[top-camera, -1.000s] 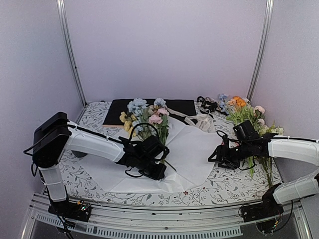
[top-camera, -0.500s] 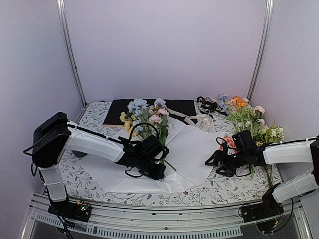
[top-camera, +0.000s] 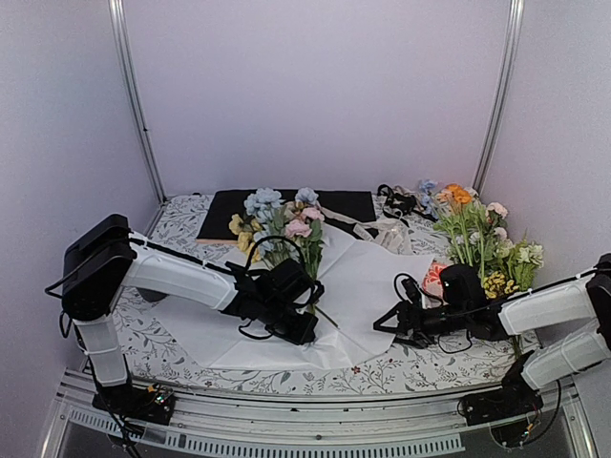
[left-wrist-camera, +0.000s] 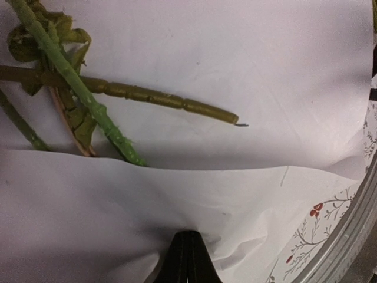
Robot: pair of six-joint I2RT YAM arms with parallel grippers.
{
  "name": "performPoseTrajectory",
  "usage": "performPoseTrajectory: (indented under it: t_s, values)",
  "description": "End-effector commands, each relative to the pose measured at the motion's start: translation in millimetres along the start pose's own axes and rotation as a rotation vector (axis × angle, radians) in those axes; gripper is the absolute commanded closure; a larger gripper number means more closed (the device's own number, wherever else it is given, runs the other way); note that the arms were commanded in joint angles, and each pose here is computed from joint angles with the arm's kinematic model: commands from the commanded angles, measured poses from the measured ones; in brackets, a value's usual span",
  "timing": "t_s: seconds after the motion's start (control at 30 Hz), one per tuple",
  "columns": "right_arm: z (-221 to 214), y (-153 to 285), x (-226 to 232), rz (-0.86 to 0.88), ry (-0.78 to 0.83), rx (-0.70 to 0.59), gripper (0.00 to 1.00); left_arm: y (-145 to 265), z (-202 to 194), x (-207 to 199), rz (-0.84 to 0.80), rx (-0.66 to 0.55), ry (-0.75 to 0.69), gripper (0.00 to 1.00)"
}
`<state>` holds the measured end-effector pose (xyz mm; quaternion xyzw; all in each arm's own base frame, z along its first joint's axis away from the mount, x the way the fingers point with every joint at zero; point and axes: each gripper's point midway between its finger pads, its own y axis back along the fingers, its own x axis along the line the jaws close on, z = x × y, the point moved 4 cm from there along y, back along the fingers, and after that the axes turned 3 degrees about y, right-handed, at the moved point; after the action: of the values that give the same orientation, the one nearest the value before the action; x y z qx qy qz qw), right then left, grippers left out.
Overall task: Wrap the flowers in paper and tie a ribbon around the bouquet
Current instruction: Pick up the one-fourth-folded wrapping paper from the center of the board.
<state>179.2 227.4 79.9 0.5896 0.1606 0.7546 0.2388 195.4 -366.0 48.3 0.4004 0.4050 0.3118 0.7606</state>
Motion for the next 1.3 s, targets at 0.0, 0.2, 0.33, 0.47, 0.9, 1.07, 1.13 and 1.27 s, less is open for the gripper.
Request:
performPoseTrajectory:
  t_s: [0.0, 0.2, 0.33, 0.47, 0.9, 1.07, 1.13, 1.27]
  values:
    - [-7.6, -0.2, 25.9, 0.092, 0.065, -0.034, 0.14, -19.7, -28.3, 35.4, 0.103, 0.099, 0.018, 1.00]
    - [-17.5, -15.2, 31.3, 0.073, 0.052, -0.035, 0.15, -20.2, -29.0, 39.2, 0.093, 0.090, 0.039, 1.00]
    - [-21.7, -17.1, 33.8, 0.052, 0.045, -0.071, 0.15, -22.2, -28.1, 39.0, 0.076, 0.083, 0.046, 1.00]
    - [-24.5, -23.5, 34.4, 0.010, 0.033, -0.120, 0.15, -23.3, -29.9, 39.7, 0.070, 0.090, 0.039, 1.00]
    - [-52.9, -49.3, 22.1, -0.145, -0.022, -0.135, 0.28, -18.5, -24.8, 41.8, 0.024, 0.085, -0.006, 1.00]
    - [-53.7, -57.5, 11.2, -0.265, -0.030, -0.112, 0.47, -16.4, -20.8, 42.8, 0.030, 0.066, -0.009, 1.00]
    - [-52.6, -54.3, 4.5, -0.322, -0.049, -0.124, 0.56, -16.0, -21.3, 43.3, 0.030, 0.063, -0.006, 1.00]
    - [-46.7, -49.7, 5.0, -0.364, -0.072, -0.159, 0.69, -19.5, -24.6, 44.4, 0.025, 0.074, -0.004, 1.00]
